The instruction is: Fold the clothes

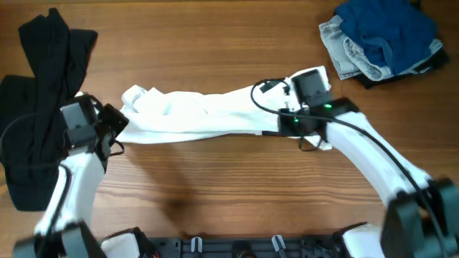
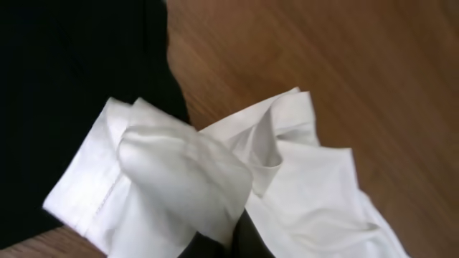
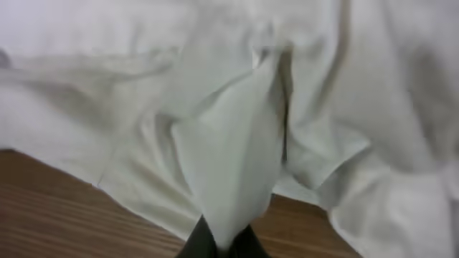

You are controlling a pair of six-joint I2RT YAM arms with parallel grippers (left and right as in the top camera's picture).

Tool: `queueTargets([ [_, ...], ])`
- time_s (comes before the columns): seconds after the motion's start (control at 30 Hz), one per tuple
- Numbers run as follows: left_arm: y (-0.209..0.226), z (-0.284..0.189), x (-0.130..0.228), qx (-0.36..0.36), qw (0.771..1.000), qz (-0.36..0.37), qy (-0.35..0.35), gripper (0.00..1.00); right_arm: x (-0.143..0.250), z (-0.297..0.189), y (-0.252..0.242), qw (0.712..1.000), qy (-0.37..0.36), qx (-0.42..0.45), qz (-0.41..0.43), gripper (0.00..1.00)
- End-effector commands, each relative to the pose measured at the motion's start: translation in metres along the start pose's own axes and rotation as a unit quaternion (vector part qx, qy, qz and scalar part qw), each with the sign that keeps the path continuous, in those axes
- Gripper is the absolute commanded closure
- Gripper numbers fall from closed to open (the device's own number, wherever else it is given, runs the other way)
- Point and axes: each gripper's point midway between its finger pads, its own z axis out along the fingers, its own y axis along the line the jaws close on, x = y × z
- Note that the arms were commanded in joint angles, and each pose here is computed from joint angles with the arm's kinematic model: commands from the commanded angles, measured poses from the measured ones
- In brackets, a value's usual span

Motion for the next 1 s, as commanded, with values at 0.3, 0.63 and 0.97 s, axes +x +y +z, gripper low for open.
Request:
queueTargets([
  [0.3, -0.007, -0.169, 0.026, 0.054, 0.994, 0.021, -0.09, 0.96, 0.1, -0.13, -0.006, 0.996, 0.044, -0.018, 0.076, 0.96],
  [0.63, 0.028, -0.175, 0.052, -0.016, 0.998, 0.012, -0.063, 0.96, 0.136, -0.161, -0.007, 0.991, 0.04, -0.027, 0.123, 0.96],
  [0.97, 0.045, -0.135, 0.05, -0.094, 0.996, 0.004, 0.0, 0.96, 0.039, -0.056, -0.018, 0.997, 0.046, 0.027, 0.053, 0.96],
])
